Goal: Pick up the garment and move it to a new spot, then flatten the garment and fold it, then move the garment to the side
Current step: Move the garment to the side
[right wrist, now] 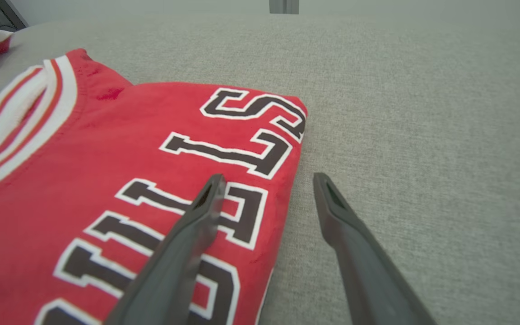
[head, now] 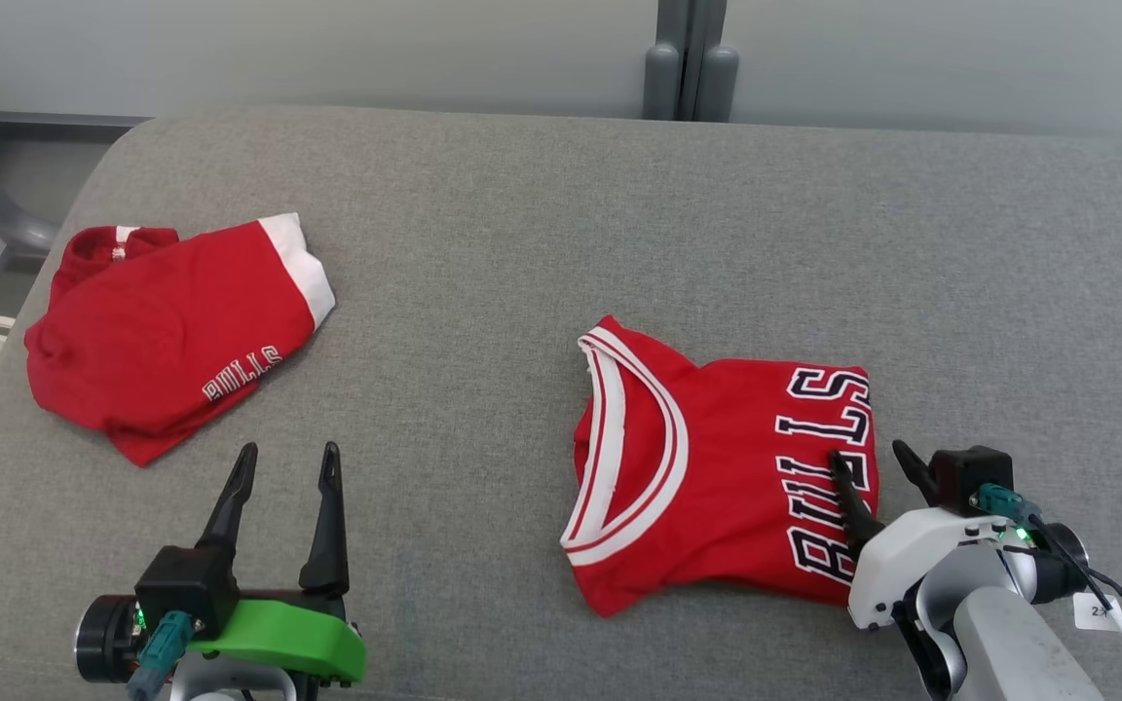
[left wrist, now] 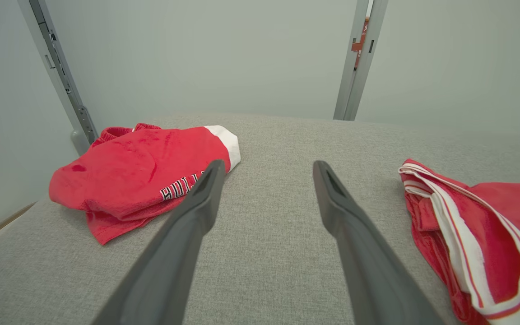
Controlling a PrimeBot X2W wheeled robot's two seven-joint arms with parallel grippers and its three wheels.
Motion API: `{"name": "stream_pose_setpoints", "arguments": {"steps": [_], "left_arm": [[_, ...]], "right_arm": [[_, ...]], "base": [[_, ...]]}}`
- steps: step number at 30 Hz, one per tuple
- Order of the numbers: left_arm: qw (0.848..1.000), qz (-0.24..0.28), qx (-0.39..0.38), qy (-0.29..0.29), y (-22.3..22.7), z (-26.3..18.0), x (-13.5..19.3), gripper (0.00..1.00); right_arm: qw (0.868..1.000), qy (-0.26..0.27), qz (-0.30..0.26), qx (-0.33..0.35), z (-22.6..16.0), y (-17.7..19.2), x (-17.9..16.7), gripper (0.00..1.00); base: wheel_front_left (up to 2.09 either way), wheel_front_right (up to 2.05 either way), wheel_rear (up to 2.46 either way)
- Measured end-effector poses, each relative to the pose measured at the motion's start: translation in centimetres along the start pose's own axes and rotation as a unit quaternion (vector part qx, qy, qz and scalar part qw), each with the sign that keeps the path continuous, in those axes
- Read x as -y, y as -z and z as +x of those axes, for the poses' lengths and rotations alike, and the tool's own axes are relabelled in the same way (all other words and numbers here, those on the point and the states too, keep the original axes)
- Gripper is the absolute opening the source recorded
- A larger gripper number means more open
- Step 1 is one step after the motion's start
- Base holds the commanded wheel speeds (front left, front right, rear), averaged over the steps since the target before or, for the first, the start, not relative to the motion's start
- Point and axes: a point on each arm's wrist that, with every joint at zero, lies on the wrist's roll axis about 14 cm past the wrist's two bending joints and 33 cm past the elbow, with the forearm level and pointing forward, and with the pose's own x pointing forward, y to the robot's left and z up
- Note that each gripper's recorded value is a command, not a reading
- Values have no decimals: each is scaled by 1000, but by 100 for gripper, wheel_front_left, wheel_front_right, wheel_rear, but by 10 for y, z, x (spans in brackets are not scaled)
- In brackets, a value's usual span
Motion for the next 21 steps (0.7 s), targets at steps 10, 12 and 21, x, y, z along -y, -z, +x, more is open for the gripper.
{"name": "stream_pose_setpoints", "arguments": {"steps": [10,12,21], "left_arm": [[1000,0,-10,-6,10,5,-2,100],[1000,0,-10,-5,11,8,-1,100],[1000,-1,-10,9,16,30,13,100]], "right_arm": [[998,-4,47,-52,7,39,-10,0],[998,-11,48,-48,11,37,-15,0],[999,-15,-42,-4,56,-20,24,0]], "base": [[0,0,0],[0,0,0],[0,0,0]]}}
